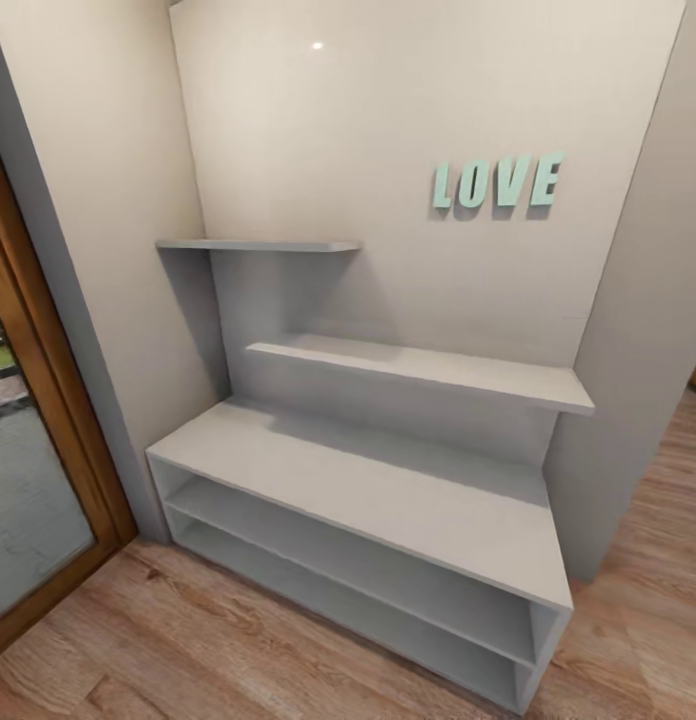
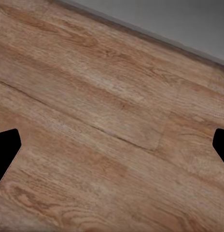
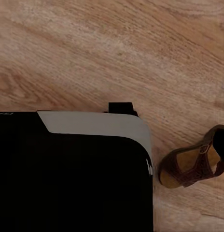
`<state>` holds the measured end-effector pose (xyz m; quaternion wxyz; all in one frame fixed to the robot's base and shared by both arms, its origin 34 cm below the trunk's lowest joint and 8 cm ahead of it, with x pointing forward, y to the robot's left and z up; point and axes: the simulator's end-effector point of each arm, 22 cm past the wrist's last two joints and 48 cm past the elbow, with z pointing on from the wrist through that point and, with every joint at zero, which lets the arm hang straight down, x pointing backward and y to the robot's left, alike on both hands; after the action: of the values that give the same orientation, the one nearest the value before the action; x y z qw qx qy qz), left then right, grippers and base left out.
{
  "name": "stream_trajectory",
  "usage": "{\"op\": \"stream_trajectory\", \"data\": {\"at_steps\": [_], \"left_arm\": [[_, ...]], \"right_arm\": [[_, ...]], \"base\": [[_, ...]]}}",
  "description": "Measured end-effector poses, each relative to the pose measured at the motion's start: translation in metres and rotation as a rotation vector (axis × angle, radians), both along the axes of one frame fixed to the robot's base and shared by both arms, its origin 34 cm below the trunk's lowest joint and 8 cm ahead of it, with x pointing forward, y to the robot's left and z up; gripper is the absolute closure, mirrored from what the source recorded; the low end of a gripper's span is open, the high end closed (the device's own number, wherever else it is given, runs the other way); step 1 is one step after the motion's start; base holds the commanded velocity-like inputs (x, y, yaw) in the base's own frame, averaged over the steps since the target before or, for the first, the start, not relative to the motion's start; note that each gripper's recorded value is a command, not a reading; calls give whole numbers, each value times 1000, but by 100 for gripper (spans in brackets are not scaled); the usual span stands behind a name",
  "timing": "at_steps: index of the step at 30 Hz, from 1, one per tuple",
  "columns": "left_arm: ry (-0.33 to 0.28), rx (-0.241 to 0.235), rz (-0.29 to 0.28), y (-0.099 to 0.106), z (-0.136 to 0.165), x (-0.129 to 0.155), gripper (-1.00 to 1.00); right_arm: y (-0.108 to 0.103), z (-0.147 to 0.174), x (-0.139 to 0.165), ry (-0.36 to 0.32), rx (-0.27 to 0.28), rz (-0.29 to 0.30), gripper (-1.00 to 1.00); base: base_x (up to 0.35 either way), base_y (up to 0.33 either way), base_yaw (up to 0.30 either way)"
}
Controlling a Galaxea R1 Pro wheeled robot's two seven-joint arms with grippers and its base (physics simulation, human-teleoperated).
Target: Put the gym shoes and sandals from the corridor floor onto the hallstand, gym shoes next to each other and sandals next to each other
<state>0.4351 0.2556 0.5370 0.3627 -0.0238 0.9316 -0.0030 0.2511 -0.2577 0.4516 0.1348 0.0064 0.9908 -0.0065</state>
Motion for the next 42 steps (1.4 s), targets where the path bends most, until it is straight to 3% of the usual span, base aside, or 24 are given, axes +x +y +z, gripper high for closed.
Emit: {"op": "stream_trajectory", "data": {"at_steps": [9, 28, 42], "left_arm": [[-1, -8, 12, 0, 0, 0, -100], [1, -9, 10, 0, -1, -1, -100], [2, -8, 10, -1, -1, -1, -100]], "right_arm": [[0, 0, -1, 1, 0, 0, -100], [0, 0, -2, 3, 0, -1, -100], [0, 0, -2, 4, 0, -2, -100]], "base": [[-91, 299, -63], [-14, 34, -264], [-192, 186, -271]]}}
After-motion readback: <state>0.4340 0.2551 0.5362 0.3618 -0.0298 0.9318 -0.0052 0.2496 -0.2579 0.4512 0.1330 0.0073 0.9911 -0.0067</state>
